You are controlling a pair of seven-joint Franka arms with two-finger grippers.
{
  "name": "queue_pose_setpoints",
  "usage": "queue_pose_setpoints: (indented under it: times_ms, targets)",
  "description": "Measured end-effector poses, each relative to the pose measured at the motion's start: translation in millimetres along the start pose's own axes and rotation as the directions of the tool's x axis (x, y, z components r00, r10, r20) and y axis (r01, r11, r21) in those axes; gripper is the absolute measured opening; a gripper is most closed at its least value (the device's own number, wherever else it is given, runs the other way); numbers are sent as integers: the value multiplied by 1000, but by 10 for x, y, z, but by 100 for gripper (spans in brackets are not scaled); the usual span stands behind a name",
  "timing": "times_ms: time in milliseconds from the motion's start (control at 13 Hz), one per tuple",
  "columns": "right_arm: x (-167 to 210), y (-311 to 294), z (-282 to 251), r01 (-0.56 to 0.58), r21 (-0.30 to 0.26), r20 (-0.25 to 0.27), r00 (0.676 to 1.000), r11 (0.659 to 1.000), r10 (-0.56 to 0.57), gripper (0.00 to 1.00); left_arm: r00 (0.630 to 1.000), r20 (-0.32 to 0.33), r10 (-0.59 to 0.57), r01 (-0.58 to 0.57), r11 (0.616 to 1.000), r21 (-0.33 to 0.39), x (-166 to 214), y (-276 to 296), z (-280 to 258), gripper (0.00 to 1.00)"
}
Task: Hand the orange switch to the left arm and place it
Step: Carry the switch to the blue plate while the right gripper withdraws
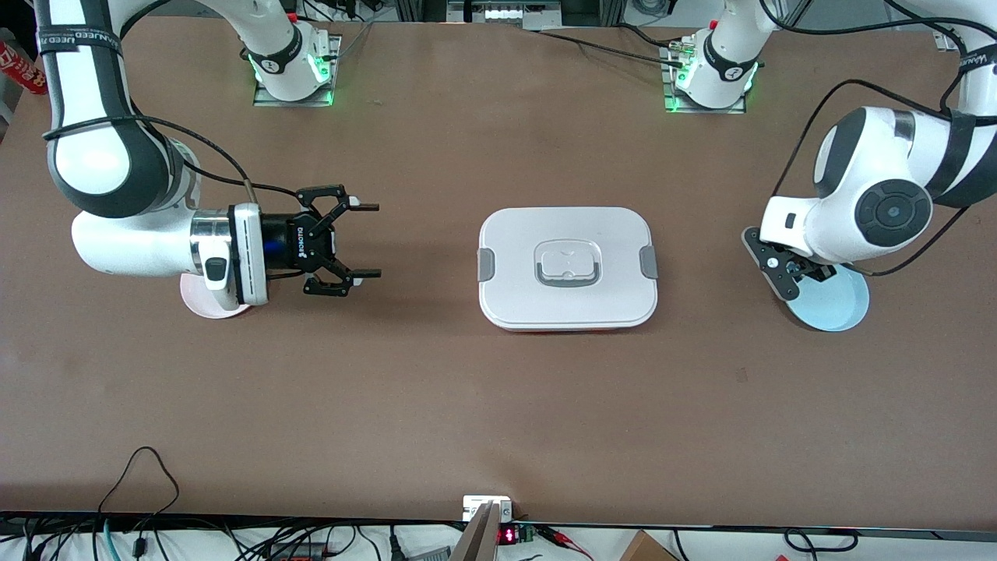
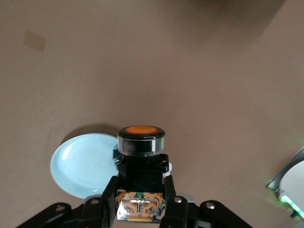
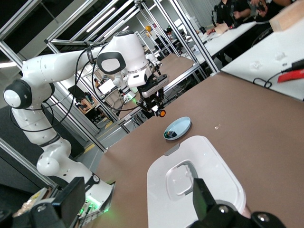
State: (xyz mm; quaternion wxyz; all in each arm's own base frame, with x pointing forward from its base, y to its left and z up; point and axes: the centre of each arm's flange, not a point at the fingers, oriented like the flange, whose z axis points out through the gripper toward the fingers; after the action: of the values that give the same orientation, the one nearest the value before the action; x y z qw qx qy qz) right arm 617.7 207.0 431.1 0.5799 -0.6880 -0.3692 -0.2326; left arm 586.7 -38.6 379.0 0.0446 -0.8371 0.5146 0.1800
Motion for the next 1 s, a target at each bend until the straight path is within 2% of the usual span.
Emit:
queue_pose_setpoints:
  times_ms: [154,385,538,692,769,846,1000]
  targets:
    - [-21,-19,-51,-131,-3,36,991,991,131,100,997,9,71,-71,997,32,-230,-337,281,41]
    - [-102,41,-272,-278,-65,82,956,958,282,100,981,-36,189,-186,980,74,-736,-943,969,41]
    - [-197,82,-375,-360,-129,136,916,924,376,100,960,-88,265,-255,960,116,-1053,-1264,1518,41]
    - [-331,123,-436,-417,-222,217,860,881,461,100,935,-133,328,-309,940,146,-1259,-1436,1978,41]
    - [-389,144,-479,-449,-268,238,826,852,510,100,928,-144,344,-323,934,153,-1267,-1460,2087,41]
    - [-440,163,-531,-492,-320,247,782,810,573,100,925,-148,350,-328,932,157,-1234,-1460,2112,41]
    - [-530,189,-616,-583,-440,233,660,683,714,100,920,-150,362,-338,927,164,-1159,-1447,2071,41]
